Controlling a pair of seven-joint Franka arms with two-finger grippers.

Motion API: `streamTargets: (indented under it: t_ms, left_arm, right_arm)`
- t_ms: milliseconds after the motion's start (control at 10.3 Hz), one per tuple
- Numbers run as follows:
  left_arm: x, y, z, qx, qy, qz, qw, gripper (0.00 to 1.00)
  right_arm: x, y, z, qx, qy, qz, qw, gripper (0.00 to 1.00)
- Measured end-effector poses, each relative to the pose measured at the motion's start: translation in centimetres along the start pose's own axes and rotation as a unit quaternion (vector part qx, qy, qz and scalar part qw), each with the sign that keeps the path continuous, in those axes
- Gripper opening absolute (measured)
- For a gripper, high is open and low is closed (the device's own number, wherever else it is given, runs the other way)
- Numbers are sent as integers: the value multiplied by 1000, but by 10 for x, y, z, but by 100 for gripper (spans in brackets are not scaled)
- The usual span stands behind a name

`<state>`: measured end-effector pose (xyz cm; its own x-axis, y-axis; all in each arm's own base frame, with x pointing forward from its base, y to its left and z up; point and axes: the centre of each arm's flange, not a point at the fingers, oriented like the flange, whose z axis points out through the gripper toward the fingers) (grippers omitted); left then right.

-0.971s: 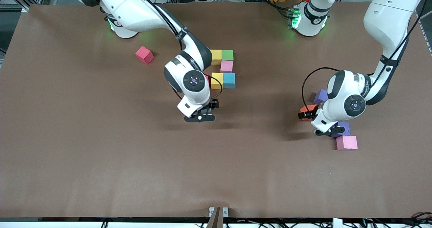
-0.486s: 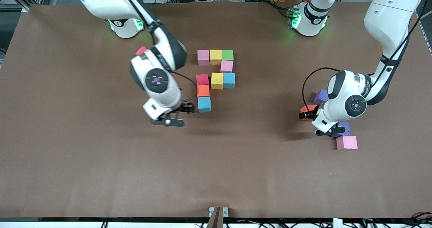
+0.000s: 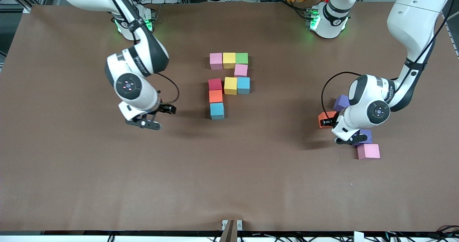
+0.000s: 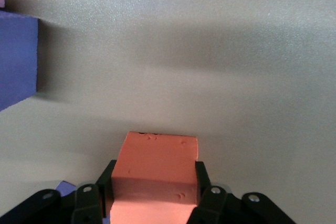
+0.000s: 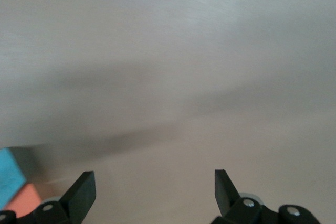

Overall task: Form number 2 with 11 blocks
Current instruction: 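Withdraw the right gripper while the left gripper carries orange toward group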

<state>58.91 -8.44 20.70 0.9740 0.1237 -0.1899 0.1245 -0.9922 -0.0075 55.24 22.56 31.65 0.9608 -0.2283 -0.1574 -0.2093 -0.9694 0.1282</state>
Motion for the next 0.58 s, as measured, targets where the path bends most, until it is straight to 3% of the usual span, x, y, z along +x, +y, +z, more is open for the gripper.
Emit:
streamTargets:
  t_ms: [583]
  left_arm:
    - [0,0,-1,0,1,0,1000,56]
  right_arm:
    - [-24,30,31,-24,-26,87,996,100]
